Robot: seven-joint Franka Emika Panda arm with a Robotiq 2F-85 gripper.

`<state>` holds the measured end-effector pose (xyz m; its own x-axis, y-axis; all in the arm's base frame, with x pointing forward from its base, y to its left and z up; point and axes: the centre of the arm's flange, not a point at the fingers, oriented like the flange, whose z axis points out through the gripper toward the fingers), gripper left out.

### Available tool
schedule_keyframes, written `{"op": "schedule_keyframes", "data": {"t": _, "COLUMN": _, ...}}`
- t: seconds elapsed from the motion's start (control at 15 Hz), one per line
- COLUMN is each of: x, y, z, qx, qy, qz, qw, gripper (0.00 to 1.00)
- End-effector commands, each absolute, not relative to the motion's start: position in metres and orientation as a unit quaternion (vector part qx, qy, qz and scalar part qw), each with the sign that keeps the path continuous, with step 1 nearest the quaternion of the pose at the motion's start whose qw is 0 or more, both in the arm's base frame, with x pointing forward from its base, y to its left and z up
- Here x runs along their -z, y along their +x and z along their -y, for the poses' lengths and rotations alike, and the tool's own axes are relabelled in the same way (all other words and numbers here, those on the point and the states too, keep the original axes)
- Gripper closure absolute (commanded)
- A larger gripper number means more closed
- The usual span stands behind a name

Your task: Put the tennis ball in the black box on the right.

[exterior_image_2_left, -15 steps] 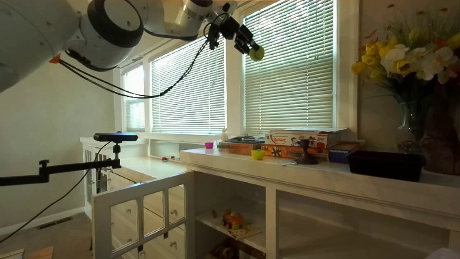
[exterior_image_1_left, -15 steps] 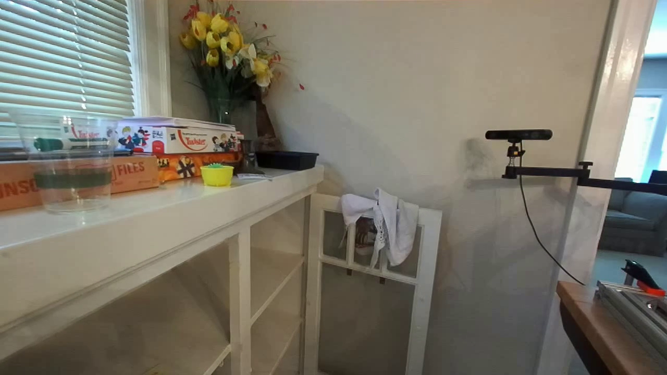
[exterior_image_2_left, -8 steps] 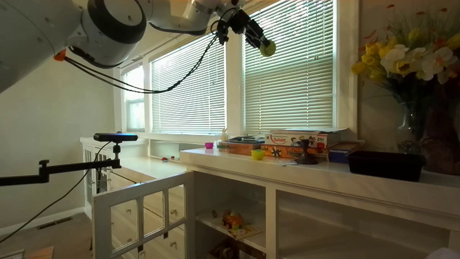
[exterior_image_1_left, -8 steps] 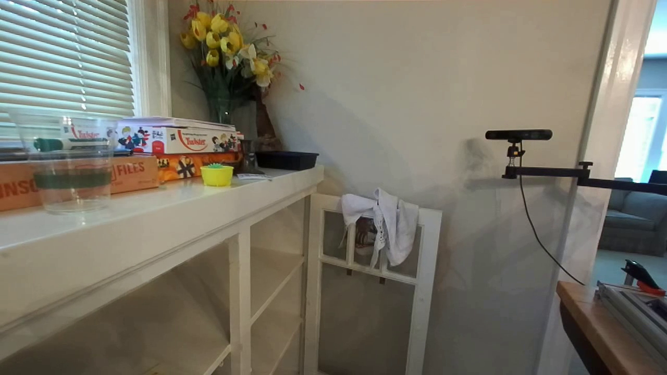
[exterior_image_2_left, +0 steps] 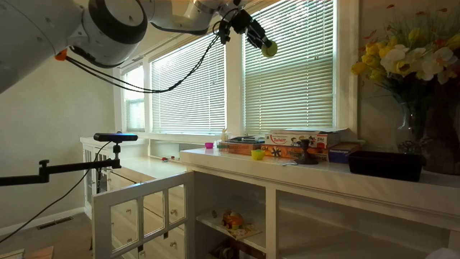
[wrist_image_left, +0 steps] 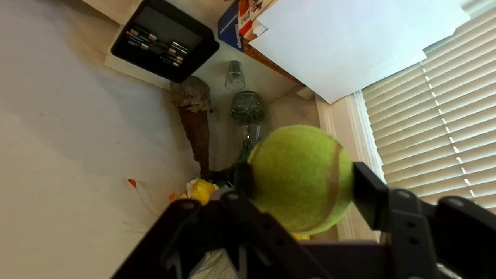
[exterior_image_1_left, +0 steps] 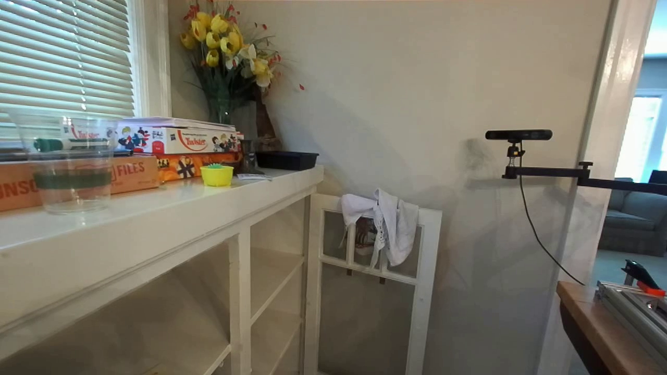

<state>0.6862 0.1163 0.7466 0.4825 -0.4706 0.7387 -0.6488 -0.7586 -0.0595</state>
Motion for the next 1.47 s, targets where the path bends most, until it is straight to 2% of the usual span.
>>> {"op": "schedule_keyframes", "data": {"t": 0.0, "x": -0.748, "y": 0.684, "z": -0.117, "qx": -0.387, "qy": 0.846, "qz": 0.347, "qw": 0.120, "gripper": 0.59}}
{"op": "schedule_keyframes", "data": {"t": 0.4, "x": -0.735, "y": 0.662, "z": -0.089, "qx": -0.329, "qy": 0.843, "qz": 0.408, "qw": 0.122, "gripper": 0.59}}
{"op": "schedule_keyframes", "data": {"t": 0.73, "x": -0.732, "y": 0.646, "z": -0.005, "qx": -0.282, "qy": 0.816, "qz": 0.487, "qw": 0.130, "gripper": 0.59}}
{"op": "schedule_keyframes", "data": {"t": 1.13, "x": -0.725, "y": 0.652, "z": 0.130, "qx": -0.233, "qy": 0.842, "qz": 0.482, "qw": 0.069, "gripper": 0.59}}
{"op": "schedule_keyframes", "data": {"t": 1.4, "x": -0.720, "y": 0.667, "z": 0.157, "qx": -0.219, "qy": 0.842, "qz": 0.492, "qw": 0.033, "gripper": 0.59}}
